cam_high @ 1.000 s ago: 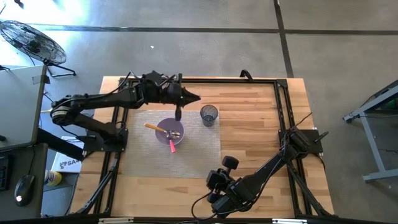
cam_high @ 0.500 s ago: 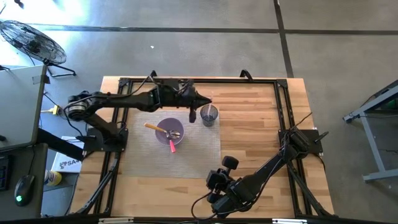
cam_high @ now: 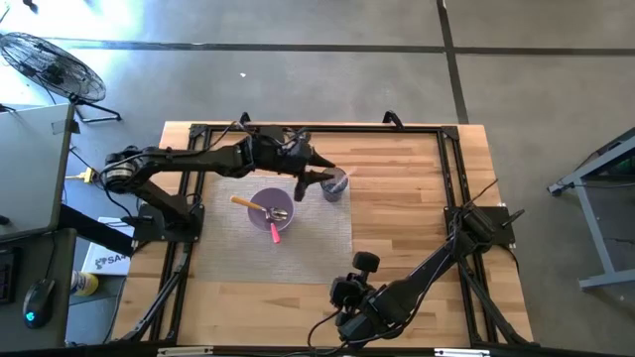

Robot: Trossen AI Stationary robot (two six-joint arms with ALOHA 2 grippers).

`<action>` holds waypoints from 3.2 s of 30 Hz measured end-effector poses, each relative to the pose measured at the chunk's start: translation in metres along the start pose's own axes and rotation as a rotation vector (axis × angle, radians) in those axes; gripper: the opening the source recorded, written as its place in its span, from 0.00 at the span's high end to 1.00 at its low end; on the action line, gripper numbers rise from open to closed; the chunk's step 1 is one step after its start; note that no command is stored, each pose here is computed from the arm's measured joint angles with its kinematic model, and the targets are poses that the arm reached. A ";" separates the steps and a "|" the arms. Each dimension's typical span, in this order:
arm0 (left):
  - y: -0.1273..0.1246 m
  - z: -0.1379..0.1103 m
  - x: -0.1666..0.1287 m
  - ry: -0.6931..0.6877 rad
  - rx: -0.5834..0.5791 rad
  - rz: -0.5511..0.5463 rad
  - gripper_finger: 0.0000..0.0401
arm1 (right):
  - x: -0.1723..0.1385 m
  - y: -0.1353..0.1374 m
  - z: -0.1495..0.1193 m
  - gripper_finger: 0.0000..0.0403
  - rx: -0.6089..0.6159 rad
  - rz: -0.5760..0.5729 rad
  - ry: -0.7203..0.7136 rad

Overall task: Pick & Place Utensil
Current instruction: Return to Home Position

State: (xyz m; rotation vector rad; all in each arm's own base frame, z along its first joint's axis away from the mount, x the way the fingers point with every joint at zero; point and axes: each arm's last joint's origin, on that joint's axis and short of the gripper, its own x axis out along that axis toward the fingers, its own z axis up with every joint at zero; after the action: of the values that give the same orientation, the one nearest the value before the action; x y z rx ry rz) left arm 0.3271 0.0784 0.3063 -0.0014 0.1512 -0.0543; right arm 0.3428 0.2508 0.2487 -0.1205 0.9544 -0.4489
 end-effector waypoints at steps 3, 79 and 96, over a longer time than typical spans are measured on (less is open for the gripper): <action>-0.005 0.010 -0.014 0.002 -0.015 -0.019 0.64 | 0.000 0.000 0.000 0.96 -0.023 -0.005 -0.004; -0.068 -0.149 -0.213 -0.389 -0.014 0.137 0.86 | 0.041 -0.273 -0.199 0.96 0.293 0.509 -1.059; -0.068 -0.165 -0.207 -0.245 -0.206 0.155 1.00 | 0.046 -0.271 -0.202 0.96 0.273 0.479 -0.998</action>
State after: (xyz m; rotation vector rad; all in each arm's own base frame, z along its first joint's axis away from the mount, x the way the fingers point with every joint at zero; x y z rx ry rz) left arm 0.0942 0.0222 0.1744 -0.2007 -0.0892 0.1163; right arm 0.1159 0.0061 0.1763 0.1305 -0.0783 -0.0330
